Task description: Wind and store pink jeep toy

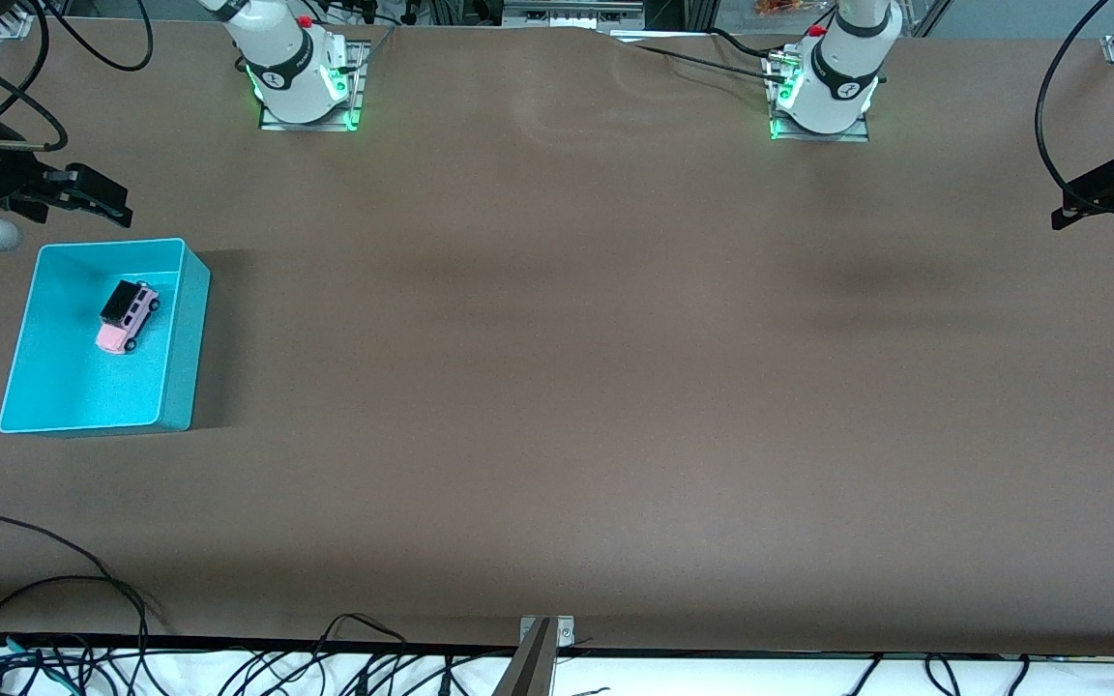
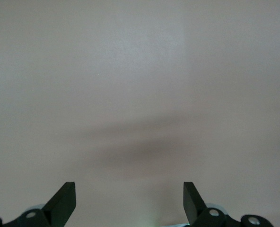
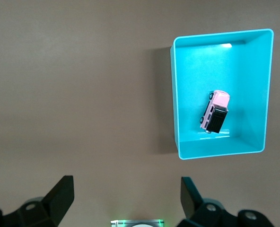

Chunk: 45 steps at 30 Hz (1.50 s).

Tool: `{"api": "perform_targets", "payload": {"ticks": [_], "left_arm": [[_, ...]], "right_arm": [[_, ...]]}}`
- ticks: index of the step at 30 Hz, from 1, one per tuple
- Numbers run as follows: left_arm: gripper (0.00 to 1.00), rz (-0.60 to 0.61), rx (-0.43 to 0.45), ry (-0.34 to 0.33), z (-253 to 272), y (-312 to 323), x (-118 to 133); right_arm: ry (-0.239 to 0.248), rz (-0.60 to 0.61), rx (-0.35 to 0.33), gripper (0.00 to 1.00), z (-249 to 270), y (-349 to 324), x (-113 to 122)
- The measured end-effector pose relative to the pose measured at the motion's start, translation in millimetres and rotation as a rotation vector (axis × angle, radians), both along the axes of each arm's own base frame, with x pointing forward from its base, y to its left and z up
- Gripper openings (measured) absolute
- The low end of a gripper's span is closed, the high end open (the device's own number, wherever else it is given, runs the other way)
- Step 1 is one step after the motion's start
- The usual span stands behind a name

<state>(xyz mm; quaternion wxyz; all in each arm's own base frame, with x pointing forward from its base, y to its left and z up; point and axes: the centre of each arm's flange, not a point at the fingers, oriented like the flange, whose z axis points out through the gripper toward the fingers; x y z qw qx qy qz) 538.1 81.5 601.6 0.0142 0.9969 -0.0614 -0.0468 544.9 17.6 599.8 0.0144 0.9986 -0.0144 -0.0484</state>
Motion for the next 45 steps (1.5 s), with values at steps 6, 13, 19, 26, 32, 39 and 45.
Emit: {"api": "perform_targets", "payload": {"ticks": [6, 13, 19, 26, 32, 39, 45], "left_arm": [[1.00, 0.003, 0.000, -0.001, 0, 2, 0], [1.00, 0.003, 0.000, -0.001, 0, 2, 0], [1.00, 0.003, 0.000, -0.001, 0, 2, 0], [1.00, 0.004, 0.000, 0.000, 0, 2, 0], [1.00, 0.003, 0.000, 0.000, 0, 2, 0], [1.00, 0.003, 0.000, 0.000, 0, 2, 0], [1.00, 0.004, 0.000, 0.000, 0, 2, 0]], "right_arm": [[0.003, 0.020, 0.000, 1.00, -1, 11, 0], [0.003, 0.023, 0.000, 1.00, -1, 13, 1], [0.000, 0.023, 0.001, 1.00, 0, 12, 2], [-0.009, 0.022, 0.003, 1.00, 4, 12, 4], [-0.016, 0.022, 0.007, 1.00, 7, 13, 6], [-0.016, 0.022, 0.008, 1.00, 7, 13, 7], [-0.015, 0.022, 0.013, 1.00, 6, 13, 7]]}}
